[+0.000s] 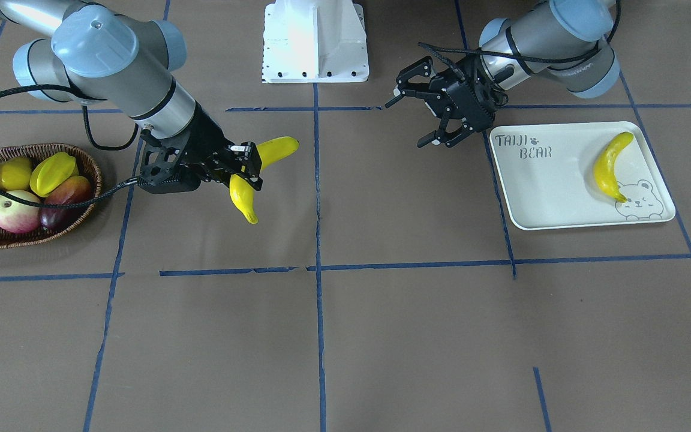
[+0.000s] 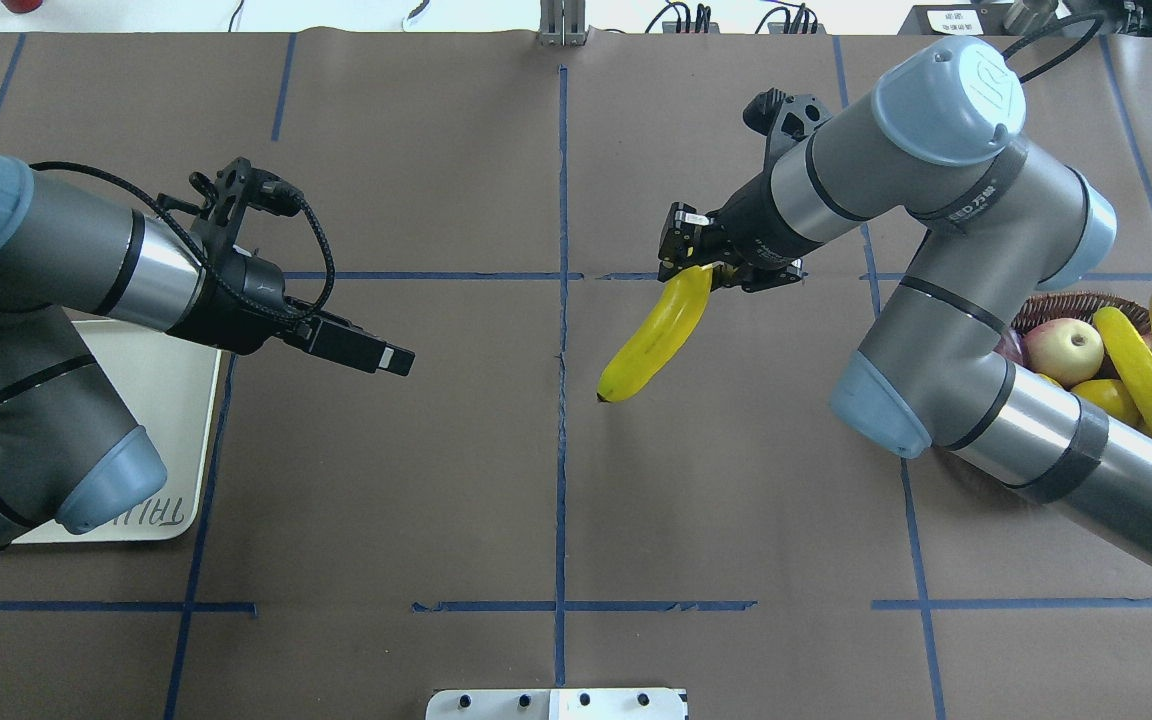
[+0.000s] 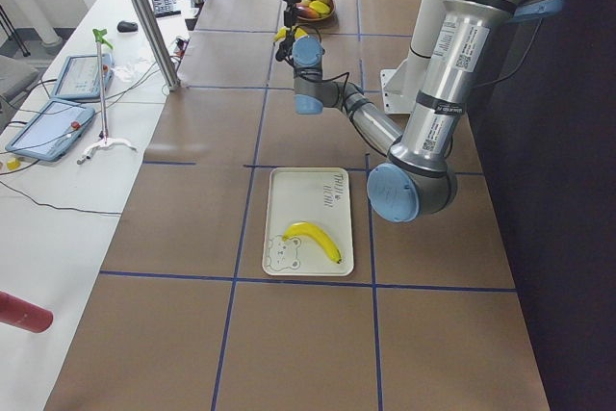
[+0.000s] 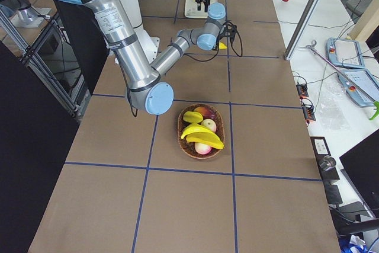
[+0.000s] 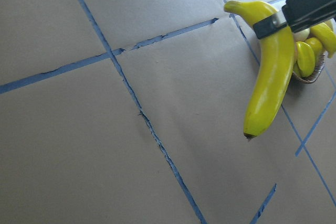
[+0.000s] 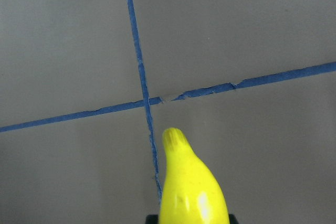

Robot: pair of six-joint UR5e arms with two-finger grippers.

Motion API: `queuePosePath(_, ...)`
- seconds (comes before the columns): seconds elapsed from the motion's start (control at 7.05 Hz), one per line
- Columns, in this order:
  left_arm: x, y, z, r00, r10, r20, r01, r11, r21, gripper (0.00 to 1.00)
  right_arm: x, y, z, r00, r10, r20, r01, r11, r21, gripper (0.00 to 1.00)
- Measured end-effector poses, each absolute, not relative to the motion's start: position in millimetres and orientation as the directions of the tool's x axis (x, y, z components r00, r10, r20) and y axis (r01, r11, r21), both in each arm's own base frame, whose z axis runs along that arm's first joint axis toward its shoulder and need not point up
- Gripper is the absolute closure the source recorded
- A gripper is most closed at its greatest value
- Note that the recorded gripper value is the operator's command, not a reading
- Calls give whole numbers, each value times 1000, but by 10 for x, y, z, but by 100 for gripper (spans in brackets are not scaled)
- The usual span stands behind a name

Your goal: Transfer all bananas from basket to plate

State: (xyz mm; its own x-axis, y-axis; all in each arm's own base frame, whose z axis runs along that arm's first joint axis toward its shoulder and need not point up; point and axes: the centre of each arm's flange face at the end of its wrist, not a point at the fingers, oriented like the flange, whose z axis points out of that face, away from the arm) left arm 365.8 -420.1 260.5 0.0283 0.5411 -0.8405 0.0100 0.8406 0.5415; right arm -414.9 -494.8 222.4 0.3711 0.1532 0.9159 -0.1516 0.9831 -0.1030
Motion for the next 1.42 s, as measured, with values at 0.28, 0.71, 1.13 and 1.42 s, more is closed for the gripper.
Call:
queuePosePath(0.28,3714,-4102,2596,-46,596,-802,37,803,595,0,-4221,-4927,2168,368,148,918,-140,985,-102,97)
queuePosePath(0.71,3816,-4056,2554,-94,624,-776,60,781,621,0,-4342,-4847,1911,335,175,926,-138,981,-135,96)
queuePosePath(1.13,3931,-4066,2501,-104,624,-775,56,781,622,0,-4520,-4786,1662,314,180,932,-124,981,-148,96)
queuePosePath(1.42,3959,-4056,2489,-107,623,-775,53,782,621,0,-4683,-4760,1465,301,187,935,-123,980,-156,96)
